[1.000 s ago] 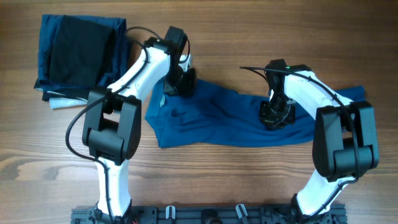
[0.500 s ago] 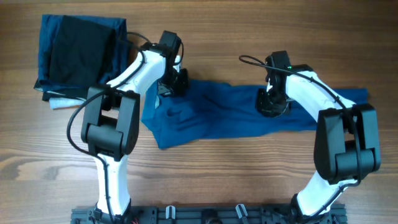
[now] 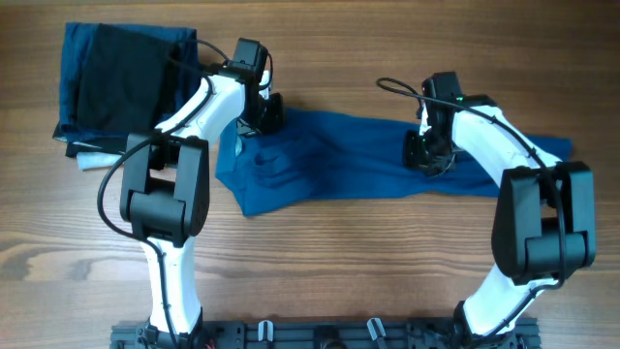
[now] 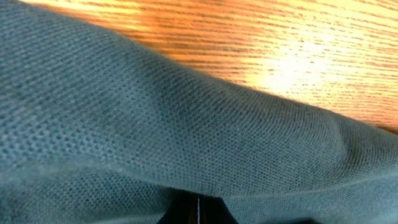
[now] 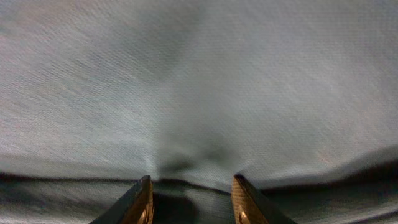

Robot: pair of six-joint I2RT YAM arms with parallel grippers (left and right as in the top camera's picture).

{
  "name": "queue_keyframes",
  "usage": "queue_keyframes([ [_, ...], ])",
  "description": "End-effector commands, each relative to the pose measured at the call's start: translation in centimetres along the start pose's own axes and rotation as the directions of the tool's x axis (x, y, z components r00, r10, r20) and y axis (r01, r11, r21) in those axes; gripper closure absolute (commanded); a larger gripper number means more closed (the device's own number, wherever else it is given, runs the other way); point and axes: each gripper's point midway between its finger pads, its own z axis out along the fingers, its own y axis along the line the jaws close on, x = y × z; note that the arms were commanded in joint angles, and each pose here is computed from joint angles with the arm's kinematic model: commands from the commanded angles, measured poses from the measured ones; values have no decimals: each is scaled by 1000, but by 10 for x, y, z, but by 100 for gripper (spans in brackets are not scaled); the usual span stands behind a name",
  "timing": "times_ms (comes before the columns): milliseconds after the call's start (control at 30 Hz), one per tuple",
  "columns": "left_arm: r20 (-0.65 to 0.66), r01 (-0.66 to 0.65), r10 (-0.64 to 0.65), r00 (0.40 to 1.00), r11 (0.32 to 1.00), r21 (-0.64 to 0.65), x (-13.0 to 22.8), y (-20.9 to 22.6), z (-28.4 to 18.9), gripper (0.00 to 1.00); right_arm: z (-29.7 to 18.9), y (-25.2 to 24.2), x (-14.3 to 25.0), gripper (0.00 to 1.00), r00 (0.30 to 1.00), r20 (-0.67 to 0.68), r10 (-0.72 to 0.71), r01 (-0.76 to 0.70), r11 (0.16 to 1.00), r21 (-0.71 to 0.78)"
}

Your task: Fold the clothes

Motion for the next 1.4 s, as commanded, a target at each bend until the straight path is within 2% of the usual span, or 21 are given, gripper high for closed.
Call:
queue_keyframes([
  [0, -18, 27, -32, 999, 976, -216, 2, 66, 30, 96, 3, -16, 8, 57, 998, -51, 36, -33, 999, 42],
  [133, -10, 25, -29, 1000, 971, -236, 0, 72, 29, 96, 12, -21, 20, 53, 994, -77, 73, -69, 996, 53],
  [200, -12, 33, -37, 999, 971, -238, -1, 78, 27, 96, 11, -35, 36, 53, 984, -121, 128, -111, 984, 141],
  [333, -5, 57, -60, 998, 969, -240, -4, 88, 24, 96, 4, -62, 48, 49, 972, -124, 199, -155, 942, 298],
  [533, 2, 89, -91, 996, 966, -244, -8, 101, 21, 96, 3, -65, 49, 46, 968, -117, 222, -176, 933, 315],
  [667, 3, 93, -95, 995, 965, -244, -8, 103, 20, 96, 0, -68, 44, 47, 960, -118, 254, -214, 937, 278],
  [733, 3, 94, -96, 995, 965, -244, -8, 103, 20, 96, -10, -54, 36, 48, 966, -124, 226, -206, 966, 155],
  [833, 3, 94, -96, 995, 965, -244, -8, 103, 20, 96, -34, -41, 17, 48, 980, -58, 192, -190, 981, 42],
  [933, 3, 94, -96, 995, 965, -244, -8, 103, 20, 96, -60, -37, 1, 48, 986, 40, 162, -163, 987, 4],
  [1200, 3, 94, -96, 995, 965, -244, -8, 103, 20, 96, -52, -34, -16, 76, 978, 103, 183, -182, 983, -22],
  [1267, -1, 94, -97, 995, 965, -245, -7, 103, 20, 96, -45, -35, -17, 80, 977, 106, 186, -185, 982, -24],
  [1367, -1, 94, -97, 995, 965, -246, -7, 103, 20, 96, -33, -38, -17, 81, 975, 119, 186, -185, 983, -14],
])
